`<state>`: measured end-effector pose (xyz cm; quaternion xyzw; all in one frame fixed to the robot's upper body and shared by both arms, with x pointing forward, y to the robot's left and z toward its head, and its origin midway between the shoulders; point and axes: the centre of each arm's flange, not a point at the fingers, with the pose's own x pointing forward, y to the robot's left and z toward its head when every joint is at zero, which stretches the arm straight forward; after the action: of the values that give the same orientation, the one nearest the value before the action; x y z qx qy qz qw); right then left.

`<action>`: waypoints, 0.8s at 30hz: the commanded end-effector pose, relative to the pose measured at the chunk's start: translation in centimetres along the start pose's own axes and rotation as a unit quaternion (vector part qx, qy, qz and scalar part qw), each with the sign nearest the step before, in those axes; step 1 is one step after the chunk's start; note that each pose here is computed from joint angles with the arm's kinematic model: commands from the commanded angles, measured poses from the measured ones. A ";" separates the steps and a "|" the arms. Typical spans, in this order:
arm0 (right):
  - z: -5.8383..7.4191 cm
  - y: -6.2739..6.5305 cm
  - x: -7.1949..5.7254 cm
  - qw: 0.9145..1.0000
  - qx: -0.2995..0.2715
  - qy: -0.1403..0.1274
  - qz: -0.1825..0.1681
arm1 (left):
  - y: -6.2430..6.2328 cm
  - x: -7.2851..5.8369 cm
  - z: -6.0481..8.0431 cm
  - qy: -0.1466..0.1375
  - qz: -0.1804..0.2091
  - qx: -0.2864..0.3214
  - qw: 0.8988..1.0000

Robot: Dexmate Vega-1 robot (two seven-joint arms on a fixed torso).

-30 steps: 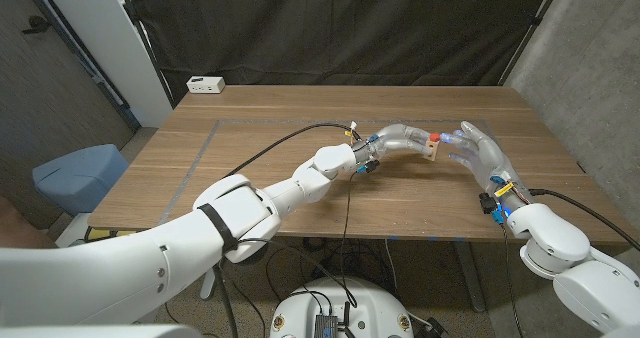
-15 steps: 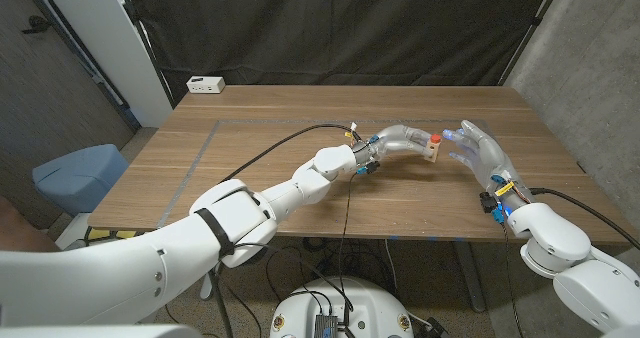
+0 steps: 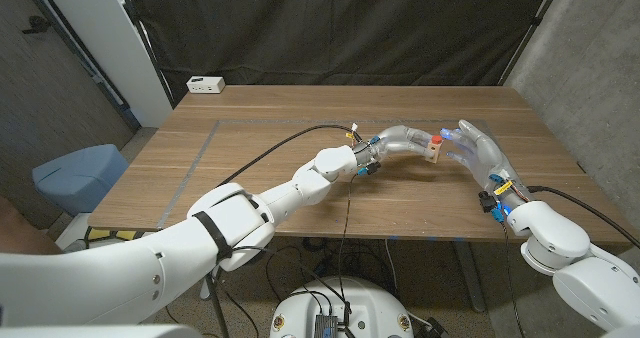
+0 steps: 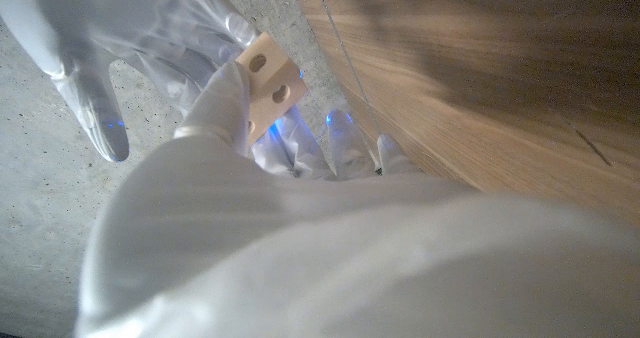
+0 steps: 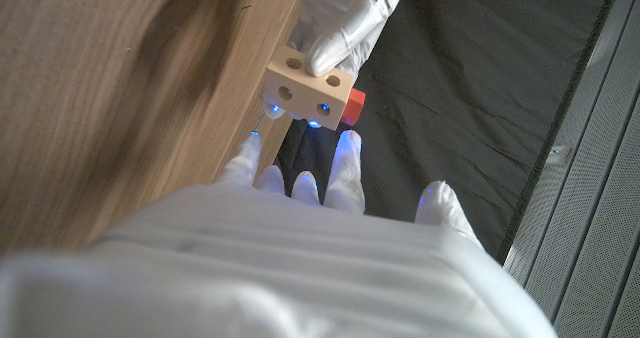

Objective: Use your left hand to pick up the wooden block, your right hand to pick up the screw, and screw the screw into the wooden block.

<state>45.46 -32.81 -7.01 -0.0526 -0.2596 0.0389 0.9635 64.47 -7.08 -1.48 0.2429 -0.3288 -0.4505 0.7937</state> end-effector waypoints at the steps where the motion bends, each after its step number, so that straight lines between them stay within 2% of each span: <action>1: -0.3 -0.2 0.1 1.000 0.001 0.001 0.009 | -0.2 0.2 0.1 0.001 0.001 0.001 1.000; 24: -0.4 -0.5 0.4 1.000 0.005 0.004 0.011 | -0.2 0.7 0.0 0.006 0.001 -0.001 1.000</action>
<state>45.84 -33.17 -7.21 -0.0524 -0.2566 0.0496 0.9638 64.44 -7.59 -1.59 0.2440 -0.3255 -0.4489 0.7957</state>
